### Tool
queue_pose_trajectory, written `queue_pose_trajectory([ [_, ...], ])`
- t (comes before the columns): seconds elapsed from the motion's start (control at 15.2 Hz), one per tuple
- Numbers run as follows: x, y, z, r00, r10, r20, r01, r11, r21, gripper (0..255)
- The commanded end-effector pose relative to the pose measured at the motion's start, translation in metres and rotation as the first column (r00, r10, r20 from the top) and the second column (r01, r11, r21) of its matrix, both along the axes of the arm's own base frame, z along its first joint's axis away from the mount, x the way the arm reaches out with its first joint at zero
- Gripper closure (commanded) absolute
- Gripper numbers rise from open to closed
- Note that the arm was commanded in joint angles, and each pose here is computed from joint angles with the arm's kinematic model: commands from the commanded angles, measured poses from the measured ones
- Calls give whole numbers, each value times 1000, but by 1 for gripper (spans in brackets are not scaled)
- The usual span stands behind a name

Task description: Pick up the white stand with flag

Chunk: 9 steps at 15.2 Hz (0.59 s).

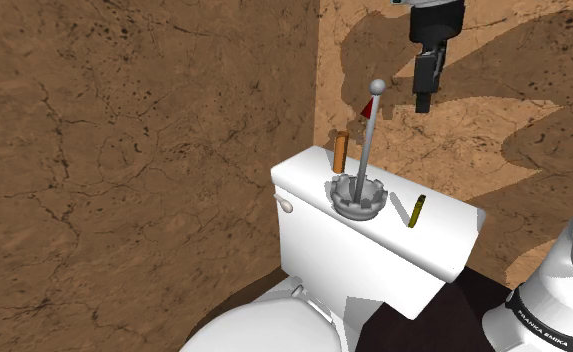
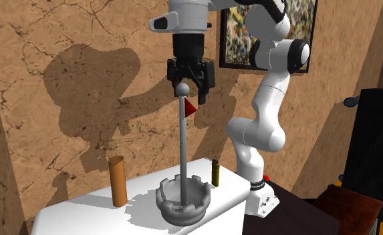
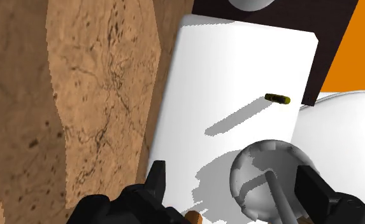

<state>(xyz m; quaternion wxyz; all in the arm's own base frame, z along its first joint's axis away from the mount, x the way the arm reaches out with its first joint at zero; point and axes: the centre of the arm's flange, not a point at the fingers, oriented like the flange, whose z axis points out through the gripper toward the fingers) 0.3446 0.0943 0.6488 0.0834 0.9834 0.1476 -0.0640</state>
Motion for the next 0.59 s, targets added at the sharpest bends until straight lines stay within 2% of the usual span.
queue_pose_trajectory([
  [0.0, 14, 20, 13, 999, 36, 1, -36, 999, -16, 0],
  [0.4, 44, 87, 51, 990, 140, 2, -139, 988, -65, 0],
  [0.53, 46, 92, 48, 989, 147, 2, -146, 987, -69, 0],
])
